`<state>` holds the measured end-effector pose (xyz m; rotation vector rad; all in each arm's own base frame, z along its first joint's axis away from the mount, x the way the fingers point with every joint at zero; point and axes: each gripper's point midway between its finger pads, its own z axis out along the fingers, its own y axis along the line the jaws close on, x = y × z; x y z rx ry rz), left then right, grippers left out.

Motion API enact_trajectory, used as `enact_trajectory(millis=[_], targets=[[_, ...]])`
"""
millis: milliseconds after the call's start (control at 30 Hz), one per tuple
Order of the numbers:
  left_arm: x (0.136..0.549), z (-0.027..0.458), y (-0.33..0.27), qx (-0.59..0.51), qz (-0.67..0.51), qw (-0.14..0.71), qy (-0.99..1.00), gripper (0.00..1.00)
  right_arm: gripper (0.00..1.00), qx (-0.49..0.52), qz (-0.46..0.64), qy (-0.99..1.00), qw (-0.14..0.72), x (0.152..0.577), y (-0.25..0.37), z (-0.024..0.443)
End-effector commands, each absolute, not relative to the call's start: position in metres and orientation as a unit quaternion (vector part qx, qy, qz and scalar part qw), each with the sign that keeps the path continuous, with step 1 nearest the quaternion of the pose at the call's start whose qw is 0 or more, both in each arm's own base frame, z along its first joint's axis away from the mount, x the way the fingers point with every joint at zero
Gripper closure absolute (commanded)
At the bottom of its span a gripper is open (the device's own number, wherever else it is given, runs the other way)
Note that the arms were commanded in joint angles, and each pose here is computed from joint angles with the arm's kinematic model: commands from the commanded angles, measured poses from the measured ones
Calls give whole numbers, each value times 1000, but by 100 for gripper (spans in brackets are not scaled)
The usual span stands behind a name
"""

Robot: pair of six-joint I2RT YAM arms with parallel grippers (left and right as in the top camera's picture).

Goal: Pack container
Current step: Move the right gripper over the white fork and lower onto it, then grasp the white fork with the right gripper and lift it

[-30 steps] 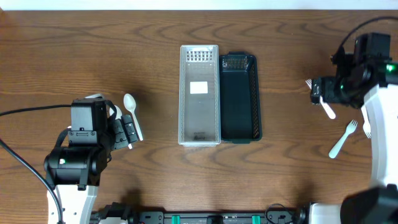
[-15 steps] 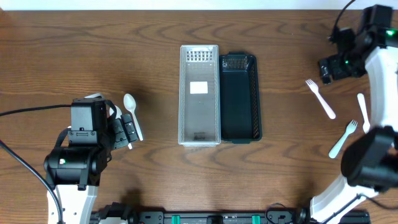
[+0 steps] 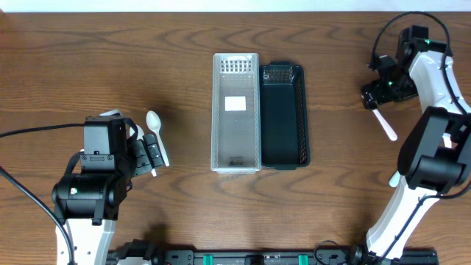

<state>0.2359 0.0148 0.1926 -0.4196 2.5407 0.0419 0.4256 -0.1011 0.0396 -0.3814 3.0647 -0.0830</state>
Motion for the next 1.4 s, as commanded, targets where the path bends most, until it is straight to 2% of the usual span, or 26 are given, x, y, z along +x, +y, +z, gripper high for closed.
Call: enact_trajectory(millis=[0,200,500,733,867,1033,1367], targets=[[238,198,14,-156,14,287,945,2,10,-121,-19,992,20,427,-104,28],[238,198,14,-157,14,287,945,2,14,-117,-17,993,21,430,-104,21],[238,198,14,-156,14,287,945,2,15,-107,3,994,-2,427,-98,-8],[238,198,14,-156,14,287,945,2,16,-106,4,994,-4,427,-99,-14],[238,198,14,-156,14,287,945,2,22,-106,5,994,-3,428,-98,-14],[238,198,14,-157,14,287,945,2,34,-108,23,994,9,432,-91,-14],[238,198,14,-156,14,287,945,2,43,-124,22,992,25,443,-77,-14]])
